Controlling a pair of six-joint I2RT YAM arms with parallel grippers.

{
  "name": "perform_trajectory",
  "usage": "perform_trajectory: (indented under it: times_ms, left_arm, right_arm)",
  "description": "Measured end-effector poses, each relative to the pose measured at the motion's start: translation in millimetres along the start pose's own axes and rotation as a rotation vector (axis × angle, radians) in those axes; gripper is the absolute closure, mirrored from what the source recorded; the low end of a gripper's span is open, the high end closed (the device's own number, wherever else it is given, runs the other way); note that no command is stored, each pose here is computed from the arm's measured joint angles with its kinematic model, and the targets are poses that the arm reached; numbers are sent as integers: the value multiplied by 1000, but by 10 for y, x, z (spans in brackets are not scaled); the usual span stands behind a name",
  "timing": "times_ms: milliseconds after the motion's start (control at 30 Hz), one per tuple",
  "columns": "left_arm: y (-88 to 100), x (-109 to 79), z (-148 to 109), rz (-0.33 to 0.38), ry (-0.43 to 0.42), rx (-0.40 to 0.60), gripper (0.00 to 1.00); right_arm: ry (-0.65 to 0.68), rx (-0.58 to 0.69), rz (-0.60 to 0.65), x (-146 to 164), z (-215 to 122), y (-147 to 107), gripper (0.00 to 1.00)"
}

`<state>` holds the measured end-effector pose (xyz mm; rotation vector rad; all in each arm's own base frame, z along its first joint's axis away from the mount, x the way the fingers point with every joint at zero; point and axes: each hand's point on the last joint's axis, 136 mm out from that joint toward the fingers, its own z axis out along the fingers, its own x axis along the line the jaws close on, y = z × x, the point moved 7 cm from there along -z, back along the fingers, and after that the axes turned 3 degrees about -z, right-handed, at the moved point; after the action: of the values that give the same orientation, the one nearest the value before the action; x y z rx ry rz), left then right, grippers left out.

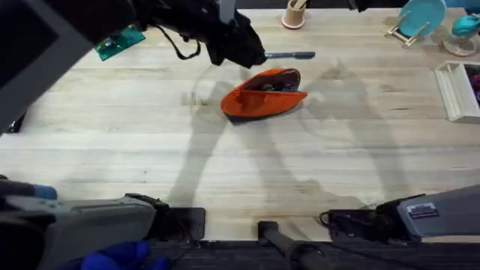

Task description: Unzip the bag, pick up the pens from the table one at a time and place them inside, then zip the bag closed.

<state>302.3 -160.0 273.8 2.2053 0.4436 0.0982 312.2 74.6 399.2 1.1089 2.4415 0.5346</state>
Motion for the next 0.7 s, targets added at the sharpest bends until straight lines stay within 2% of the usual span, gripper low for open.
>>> perform_trajectory:
  times_ms: [267,700]
  left_arm:
    - [-206,79,373,-75,-79,86,960]
    - [-393,167,559,-127,-92,162,960]
  right_arm:
    - [0,0,0,0,0,0,4]
    - [0,0,0,1,-1,0,4]
